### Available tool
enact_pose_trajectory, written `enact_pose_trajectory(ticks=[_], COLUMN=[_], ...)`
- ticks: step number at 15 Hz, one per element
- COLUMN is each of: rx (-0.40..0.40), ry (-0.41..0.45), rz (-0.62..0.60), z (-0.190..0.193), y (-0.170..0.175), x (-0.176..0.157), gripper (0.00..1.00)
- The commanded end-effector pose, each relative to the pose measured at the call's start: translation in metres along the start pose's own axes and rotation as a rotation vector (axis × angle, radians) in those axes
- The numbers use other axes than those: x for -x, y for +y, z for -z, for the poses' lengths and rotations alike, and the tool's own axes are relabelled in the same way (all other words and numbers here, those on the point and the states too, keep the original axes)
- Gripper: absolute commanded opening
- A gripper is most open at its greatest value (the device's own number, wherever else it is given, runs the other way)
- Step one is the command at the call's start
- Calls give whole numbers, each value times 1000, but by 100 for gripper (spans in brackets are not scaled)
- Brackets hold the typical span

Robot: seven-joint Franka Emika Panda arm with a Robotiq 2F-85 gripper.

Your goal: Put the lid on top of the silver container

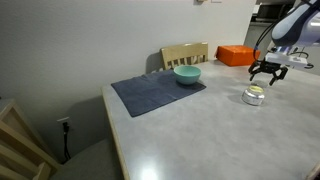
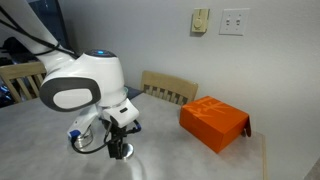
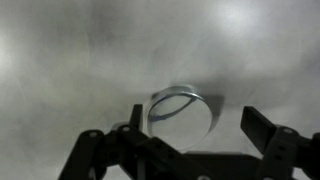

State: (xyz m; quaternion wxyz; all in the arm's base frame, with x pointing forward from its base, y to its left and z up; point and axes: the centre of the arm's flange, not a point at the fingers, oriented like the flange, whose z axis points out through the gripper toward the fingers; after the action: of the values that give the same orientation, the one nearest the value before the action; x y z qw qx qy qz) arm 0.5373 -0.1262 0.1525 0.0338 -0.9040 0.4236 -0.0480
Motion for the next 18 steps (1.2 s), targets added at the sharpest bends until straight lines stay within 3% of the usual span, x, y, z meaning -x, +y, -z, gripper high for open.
enact_pose_trajectory(ticks=[1,8,18], rx=[0,-3,51], ry=[-17,-37,-88], rz=[-22,-39,-15], z=[-4,-8,-22], y=[8,19,-10], x=[-4,-17,-19], gripper=[100,100,100])
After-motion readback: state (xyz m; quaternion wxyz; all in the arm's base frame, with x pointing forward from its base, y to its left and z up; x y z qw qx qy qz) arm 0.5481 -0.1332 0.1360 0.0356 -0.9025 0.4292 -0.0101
